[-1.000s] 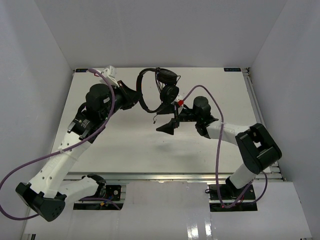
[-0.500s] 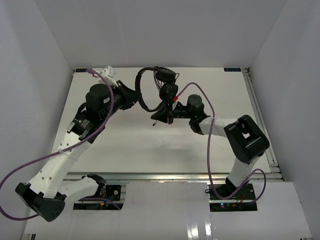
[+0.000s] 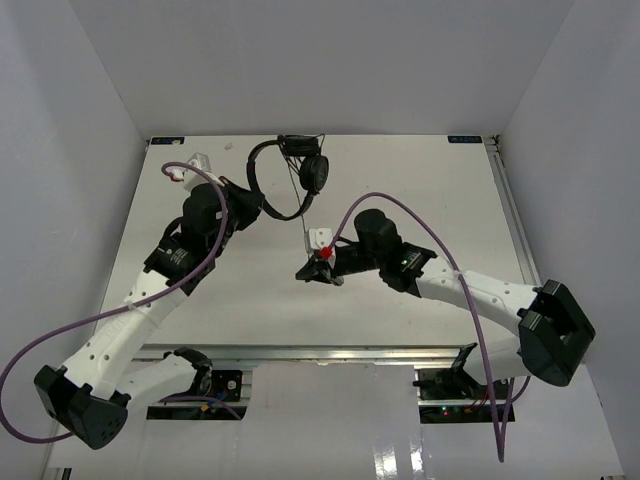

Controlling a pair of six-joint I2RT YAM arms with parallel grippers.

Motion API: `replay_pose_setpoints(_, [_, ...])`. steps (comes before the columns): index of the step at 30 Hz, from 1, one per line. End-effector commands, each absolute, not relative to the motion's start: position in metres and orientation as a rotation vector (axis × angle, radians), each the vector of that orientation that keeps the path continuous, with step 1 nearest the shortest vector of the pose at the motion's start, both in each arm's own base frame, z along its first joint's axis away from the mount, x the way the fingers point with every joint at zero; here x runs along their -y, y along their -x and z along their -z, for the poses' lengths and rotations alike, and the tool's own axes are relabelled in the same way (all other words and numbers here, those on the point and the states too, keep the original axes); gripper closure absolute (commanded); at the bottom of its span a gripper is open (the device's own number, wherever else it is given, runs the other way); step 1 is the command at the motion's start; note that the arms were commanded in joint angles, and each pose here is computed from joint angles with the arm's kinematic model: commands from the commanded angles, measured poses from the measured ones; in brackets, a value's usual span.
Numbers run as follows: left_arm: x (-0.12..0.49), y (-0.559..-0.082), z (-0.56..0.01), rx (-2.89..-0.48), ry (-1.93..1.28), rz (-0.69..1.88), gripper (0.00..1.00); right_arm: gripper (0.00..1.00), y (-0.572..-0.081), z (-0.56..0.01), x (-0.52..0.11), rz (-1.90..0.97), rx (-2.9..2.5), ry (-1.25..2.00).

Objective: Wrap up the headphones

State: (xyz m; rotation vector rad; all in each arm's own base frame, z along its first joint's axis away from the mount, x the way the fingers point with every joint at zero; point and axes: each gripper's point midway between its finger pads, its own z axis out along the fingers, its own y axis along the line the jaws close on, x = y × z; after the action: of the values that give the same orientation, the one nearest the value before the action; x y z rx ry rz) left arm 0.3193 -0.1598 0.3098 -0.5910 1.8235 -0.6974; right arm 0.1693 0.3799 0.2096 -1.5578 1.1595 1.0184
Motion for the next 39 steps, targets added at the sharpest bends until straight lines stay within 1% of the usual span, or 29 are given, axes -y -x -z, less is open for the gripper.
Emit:
replay_pose_setpoints(1, [0.151,-0.331,-0.298,-1.771,0.682,0.659,1.0,0.92,-0.172,-0.177,-0.344,-0.773,-1.339,1.771])
replay_pose_setpoints(10, [0.142,-0.328,-0.204,-2.043,0.483,0.346,1.0,0.92,-0.223,-0.19,-0.286,-0.17,-1.391,1.83])
replay_pose_setpoints(14, [0.154,-0.325,-0.161,-2.163,0.404,0.334,1.0,0.92,-0.255,-0.214,-0.273,0.081,-1.345,1.78])
replay_pose_setpoints(18, [0.171,-0.322,-0.124,-2.299,0.292,0.336,1.0,0.92,-0.272,-0.23,-0.271,0.207,-1.312,1.752])
replay_pose_setpoints(20, [0.18,-0.321,-0.115,-2.347,0.229,0.356,1.0,0.92,-0.279,-0.229,-0.274,0.268,-1.28,1.767])
replay_pose_setpoints(25, [0.208,-0.311,-0.099,-2.437,0.012,0.452,1.0,0.92,-0.29,-0.226,-0.288,0.355,-1.209,1.777])
replay_pose_setpoints(29, [0.221,-0.295,-0.089,-2.461,-0.144,0.552,1.0,0.92,-0.299,-0.209,-0.304,0.363,-1.164,1.789])
replay_pose_setpoints(35, [0.227,-0.277,-0.094,-2.429,-0.271,0.652,1.0,0.92,-0.31,-0.191,-0.322,0.275,-1.184,1.798])
replay_pose_setpoints(39, [0.227,-0.27,-0.101,-2.393,-0.315,0.682,1.0,0.92,-0.319,-0.181,-0.319,0.195,-1.208,1.8])
